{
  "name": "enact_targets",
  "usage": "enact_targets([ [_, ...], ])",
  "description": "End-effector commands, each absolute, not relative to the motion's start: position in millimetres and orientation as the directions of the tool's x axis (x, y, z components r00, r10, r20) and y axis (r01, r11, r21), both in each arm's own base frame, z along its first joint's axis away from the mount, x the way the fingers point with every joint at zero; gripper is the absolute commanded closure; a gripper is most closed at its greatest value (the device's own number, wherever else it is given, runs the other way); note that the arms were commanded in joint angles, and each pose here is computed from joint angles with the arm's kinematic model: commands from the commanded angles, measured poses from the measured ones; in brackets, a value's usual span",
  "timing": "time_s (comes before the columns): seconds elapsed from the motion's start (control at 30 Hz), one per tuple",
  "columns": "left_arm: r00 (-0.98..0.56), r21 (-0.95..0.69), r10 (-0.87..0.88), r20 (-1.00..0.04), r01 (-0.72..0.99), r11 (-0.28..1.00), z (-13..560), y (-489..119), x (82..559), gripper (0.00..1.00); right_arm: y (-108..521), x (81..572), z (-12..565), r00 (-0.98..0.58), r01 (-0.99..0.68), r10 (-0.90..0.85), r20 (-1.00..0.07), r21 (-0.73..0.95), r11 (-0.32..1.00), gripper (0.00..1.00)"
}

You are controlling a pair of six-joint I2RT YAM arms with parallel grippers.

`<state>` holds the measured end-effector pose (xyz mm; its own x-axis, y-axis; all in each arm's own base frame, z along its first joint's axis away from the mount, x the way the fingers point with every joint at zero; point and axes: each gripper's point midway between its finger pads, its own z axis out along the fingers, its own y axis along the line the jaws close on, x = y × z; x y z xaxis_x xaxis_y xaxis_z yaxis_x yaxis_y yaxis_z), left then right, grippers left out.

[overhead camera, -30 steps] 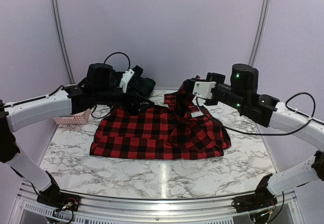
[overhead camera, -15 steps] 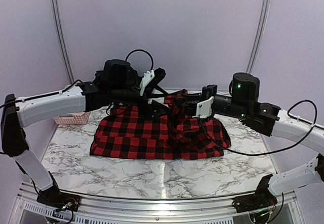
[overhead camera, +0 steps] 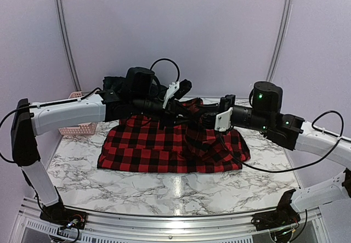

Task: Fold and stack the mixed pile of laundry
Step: Pass from the right arm to the left

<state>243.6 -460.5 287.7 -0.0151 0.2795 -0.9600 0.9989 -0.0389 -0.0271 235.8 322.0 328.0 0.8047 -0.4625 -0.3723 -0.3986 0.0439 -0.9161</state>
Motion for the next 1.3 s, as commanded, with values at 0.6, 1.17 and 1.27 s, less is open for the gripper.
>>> enact_targets([
  [0.6, -0.254, -0.207, 0.122, -0.960, 0.930, 0.304, 308, -454, 300, 1.00, 270, 283, 355, -0.174, -0.755, -0.096, -0.980, 0.070, 0.651, 0.46],
  [1.17, -0.213, -0.134, 0.167, -0.963, 0.913, 0.386, 297, -445, 303, 1.00, 335, 309, 352, -0.513, -0.737, 0.047, -0.857, 0.468, 0.487, 0.48],
  [1.27, -0.209, -0.128, 0.167, -0.964, 0.908, 0.399, 295, -442, 304, 1.00, 334, 306, 359, -0.494, -0.750, 0.048, -0.868, 0.454, 0.481, 0.45],
])
